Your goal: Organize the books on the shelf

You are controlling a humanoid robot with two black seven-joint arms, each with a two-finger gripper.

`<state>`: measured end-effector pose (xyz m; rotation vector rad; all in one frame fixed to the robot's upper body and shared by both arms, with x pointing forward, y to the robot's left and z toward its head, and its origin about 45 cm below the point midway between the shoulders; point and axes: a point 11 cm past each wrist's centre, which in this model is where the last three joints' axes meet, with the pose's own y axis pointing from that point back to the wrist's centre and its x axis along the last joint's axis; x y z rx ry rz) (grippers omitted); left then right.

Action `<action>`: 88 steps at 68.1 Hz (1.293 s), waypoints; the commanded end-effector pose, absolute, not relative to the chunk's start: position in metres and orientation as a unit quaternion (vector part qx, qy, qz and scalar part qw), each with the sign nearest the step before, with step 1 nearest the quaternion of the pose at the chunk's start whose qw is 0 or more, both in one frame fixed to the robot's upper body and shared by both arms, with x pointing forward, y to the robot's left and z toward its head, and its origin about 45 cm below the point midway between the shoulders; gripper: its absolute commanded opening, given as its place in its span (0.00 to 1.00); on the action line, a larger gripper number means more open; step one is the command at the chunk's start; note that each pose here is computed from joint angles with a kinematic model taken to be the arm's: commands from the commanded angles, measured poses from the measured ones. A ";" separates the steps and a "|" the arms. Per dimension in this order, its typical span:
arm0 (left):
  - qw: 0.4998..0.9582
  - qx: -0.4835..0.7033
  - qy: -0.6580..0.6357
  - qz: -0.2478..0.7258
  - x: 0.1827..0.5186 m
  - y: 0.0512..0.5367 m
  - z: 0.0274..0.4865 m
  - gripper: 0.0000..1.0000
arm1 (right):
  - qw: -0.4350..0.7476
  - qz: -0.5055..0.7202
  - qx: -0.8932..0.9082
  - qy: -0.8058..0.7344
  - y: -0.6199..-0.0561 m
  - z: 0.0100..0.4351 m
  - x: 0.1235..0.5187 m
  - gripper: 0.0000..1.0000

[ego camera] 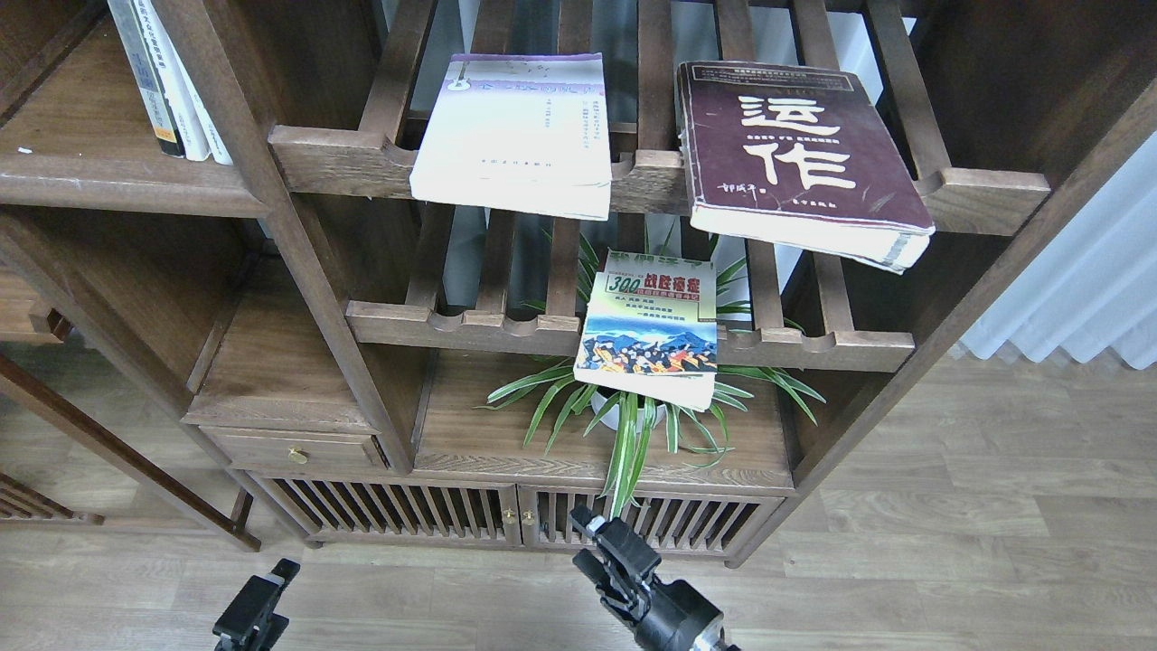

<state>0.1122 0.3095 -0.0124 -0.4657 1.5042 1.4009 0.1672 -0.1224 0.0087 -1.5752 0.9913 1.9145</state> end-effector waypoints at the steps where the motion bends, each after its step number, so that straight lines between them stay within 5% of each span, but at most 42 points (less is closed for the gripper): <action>1: 0.492 -0.188 0.618 0.584 0.111 0.314 -0.015 1.00 | 0.271 0.679 -0.583 0.353 -0.124 0.029 0.190 1.00; 61: 0.483 -0.184 0.604 0.606 0.112 0.334 -0.018 1.00 | 0.267 0.609 -0.682 0.305 -0.106 0.080 0.257 1.00; 88: 0.476 -0.179 0.602 0.616 0.106 0.341 -0.022 1.00 | 0.340 0.574 -0.648 0.367 -0.140 0.086 0.284 1.00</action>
